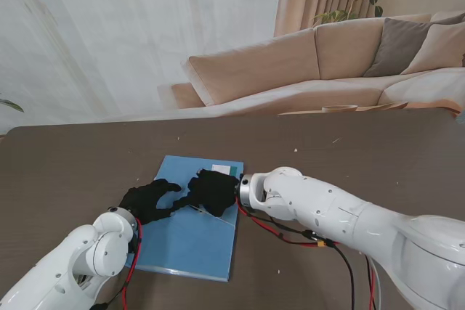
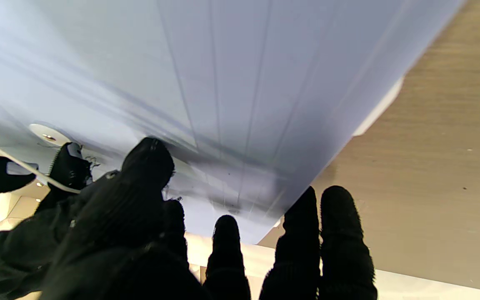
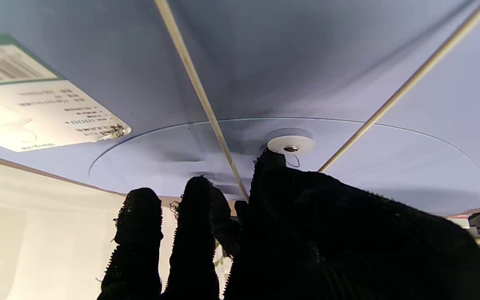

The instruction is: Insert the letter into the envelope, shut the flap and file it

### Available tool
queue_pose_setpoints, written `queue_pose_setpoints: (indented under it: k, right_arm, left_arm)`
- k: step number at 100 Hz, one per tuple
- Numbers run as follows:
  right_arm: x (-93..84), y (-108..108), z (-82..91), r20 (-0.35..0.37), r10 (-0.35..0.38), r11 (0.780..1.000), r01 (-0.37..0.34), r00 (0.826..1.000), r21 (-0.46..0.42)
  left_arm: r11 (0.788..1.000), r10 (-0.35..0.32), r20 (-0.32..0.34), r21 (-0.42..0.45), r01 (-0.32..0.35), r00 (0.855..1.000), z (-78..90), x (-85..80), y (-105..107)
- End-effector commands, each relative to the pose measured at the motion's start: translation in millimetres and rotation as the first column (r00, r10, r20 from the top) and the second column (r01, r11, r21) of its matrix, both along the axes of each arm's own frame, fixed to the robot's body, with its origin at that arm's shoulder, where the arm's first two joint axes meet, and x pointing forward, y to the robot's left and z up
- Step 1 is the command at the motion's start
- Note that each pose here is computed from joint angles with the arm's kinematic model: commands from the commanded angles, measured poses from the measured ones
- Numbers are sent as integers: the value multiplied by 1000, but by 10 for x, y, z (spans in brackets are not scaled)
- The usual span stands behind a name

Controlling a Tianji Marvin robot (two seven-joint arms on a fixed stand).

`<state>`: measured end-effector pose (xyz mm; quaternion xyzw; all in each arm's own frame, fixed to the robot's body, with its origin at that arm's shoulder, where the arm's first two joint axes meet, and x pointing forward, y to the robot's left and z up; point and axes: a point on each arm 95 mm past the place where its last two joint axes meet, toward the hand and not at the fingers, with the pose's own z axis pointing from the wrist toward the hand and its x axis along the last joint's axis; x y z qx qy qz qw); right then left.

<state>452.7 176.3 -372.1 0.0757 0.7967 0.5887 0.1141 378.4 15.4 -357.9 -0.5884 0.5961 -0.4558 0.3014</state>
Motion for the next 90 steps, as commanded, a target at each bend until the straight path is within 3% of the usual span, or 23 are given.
queue_pose_setpoints:
  k: [1,64,90]
  right_arm:
    - [-19,117,34,6,21,1000,-21,1000,4]
    - [-4,133,20,-18,16,1000,-15,1000,6]
    - [4,144,33,41,23,1000,-23,999,-6]
  left_arm:
    - [1000,-15,-28,-13,15,999,-50,-47,-62]
    - [1000,-13,-26,-11,13,1000,-56,-37,-60]
    - [1000,-14,-28,-9,14,999,-59,-40,-64]
